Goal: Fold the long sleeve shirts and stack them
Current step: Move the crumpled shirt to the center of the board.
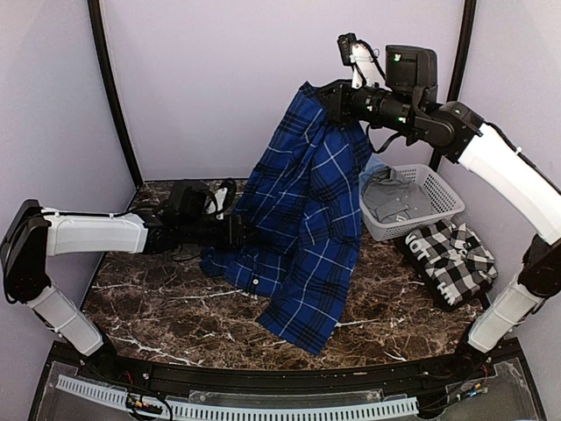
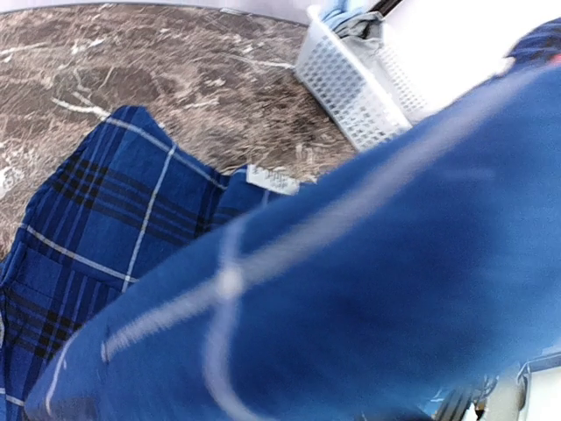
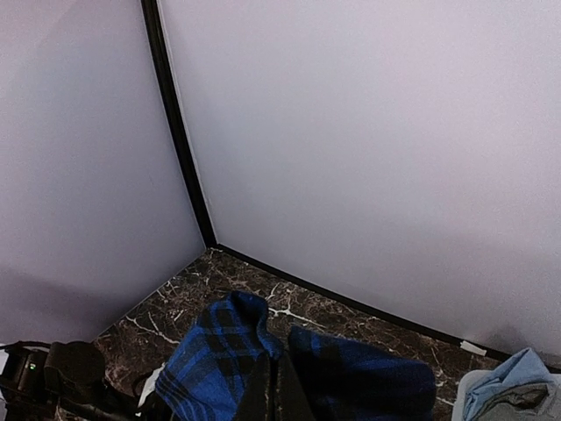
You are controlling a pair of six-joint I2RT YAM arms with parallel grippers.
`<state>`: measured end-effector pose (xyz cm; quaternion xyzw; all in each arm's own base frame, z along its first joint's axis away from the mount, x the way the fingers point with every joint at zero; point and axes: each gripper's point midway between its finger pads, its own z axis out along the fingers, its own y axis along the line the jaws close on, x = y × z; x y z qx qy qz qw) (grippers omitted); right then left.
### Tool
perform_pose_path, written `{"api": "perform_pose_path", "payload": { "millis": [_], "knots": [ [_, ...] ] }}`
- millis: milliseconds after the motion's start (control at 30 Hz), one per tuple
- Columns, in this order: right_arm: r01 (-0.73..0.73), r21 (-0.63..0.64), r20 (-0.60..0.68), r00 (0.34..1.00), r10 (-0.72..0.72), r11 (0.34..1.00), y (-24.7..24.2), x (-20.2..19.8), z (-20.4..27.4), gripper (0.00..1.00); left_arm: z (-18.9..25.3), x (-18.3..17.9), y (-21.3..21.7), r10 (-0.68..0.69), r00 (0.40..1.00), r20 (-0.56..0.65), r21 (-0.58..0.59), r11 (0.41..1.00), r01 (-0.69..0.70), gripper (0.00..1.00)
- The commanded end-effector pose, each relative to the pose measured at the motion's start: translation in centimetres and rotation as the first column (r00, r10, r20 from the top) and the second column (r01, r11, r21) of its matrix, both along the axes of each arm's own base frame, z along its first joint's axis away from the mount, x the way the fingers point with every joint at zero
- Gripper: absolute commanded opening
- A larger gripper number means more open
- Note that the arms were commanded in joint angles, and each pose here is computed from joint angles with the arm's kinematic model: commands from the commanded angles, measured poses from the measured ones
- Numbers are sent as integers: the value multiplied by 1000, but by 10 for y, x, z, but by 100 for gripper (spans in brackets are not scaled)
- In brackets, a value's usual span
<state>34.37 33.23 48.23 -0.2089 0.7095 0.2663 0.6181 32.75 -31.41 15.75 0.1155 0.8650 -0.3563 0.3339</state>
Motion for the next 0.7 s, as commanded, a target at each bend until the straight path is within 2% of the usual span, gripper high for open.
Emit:
{"api": "perform_pose_path", "payload": {
  "millis": [0,200,367,533,667],
  "knots": [
    [2,27,3,1000,-2,1000,-2,1,4,0,57,-9,-6,-59,986,153,-117,990,77,55],
    [-80,47,-65,994,83,996,19,0,-13,0,97,-26,-32,-174,942,286,-114,970,213,61],
    [-135,71,-173,974,145,988,41,5,-45,0,112,-19,-45,-153,937,315,-127,971,201,62],
    [-121,46,-316,940,129,992,63,30,-104,0,112,-14,-45,-117,943,312,-144,975,169,63],
    [-103,35,-455,884,107,994,71,63,-170,0,103,-12,-34,-68,955,290,-131,985,110,63]
  ]
}}
